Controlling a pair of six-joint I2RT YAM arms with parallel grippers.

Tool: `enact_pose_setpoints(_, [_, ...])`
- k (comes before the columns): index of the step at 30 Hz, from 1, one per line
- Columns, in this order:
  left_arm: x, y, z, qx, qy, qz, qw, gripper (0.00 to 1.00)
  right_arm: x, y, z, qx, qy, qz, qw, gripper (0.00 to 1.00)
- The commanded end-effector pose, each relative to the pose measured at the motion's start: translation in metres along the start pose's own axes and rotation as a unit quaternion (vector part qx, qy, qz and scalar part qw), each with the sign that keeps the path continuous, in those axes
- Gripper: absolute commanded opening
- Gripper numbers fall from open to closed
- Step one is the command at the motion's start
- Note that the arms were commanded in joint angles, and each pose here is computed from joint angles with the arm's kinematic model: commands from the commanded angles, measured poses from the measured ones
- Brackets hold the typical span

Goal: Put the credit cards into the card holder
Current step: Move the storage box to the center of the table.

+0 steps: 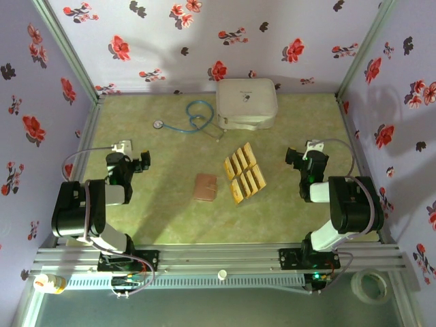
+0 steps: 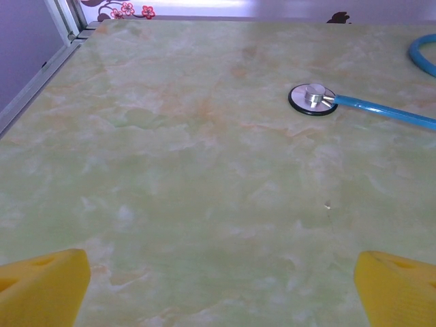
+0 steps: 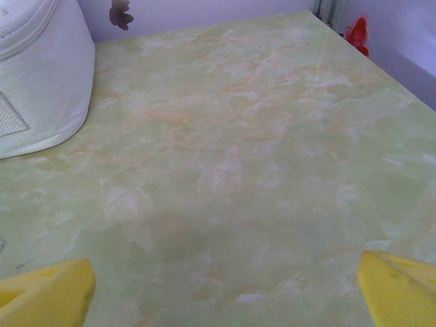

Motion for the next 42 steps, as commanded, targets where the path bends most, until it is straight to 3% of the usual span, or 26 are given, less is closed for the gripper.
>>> enact_pose_setpoints(1, [0.002,0.000,0.010,0.009,-0.015,0.006,1.000,1.00,0.001,0.001,0.006,0.008,-0.012,-0.005,1.000,0.99])
enact_pose_setpoints(9, [0.002,0.000,0.009,0.008,-0.016,0.006,1.000,1.00,-0.001,0.000,0.006,0.009,-0.019,-0.008,1.000,0.99])
enact_pose_setpoints(14, [-0.005,-0.003,0.011,0.016,-0.032,-0.010,0.999,1.00,-0.019,-0.010,0.016,0.036,-0.055,-0.057,0.996,0.99])
enact_pose_setpoints(19, [-0.011,0.002,0.022,0.007,-0.031,0.011,0.999,1.00,-0.032,-0.013,0.035,0.060,-0.034,-0.095,0.993,0.99])
enact_pose_setpoints(22, [-0.017,0.006,0.029,0.001,-0.026,0.026,0.999,1.00,-0.039,-0.013,0.053,0.125,-0.014,-0.120,0.985,0.99])
enact_pose_setpoints(24, [-0.021,0.008,0.037,0.002,-0.024,0.033,0.999,1.00,-0.046,-0.020,0.063,0.220,0.015,-0.171,0.960,0.99])
enact_pose_setpoints(29, [-0.034,0.015,0.071,-0.057,-0.011,0.051,0.997,1.00,-0.047,0.009,0.093,0.206,0.090,-0.058,0.973,0.99])
enact_pose_setpoints(35, [-0.049,0.012,0.116,-0.180,0.071,0.045,0.980,1.00,-0.076,0.057,0.092,0.146,0.168,0.051,0.974,0.98])
enact_pose_setpoints(42, [-0.064,-0.034,0.126,-0.162,0.121,-0.024,0.979,1.00,-0.127,0.096,0.043,0.079,0.248,0.113,0.959,0.91])
Point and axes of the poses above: each hand's point on the last joint's axis, 136 mm out from that joint toward the fingers, its own x axis out along the fingers, its own y axis along the line the jaws close on, z = x × y, the point moved 9 cm from there along -x, back along the fingers, and after that the axes turned 6 degrees about x, right-handed, at the moved point
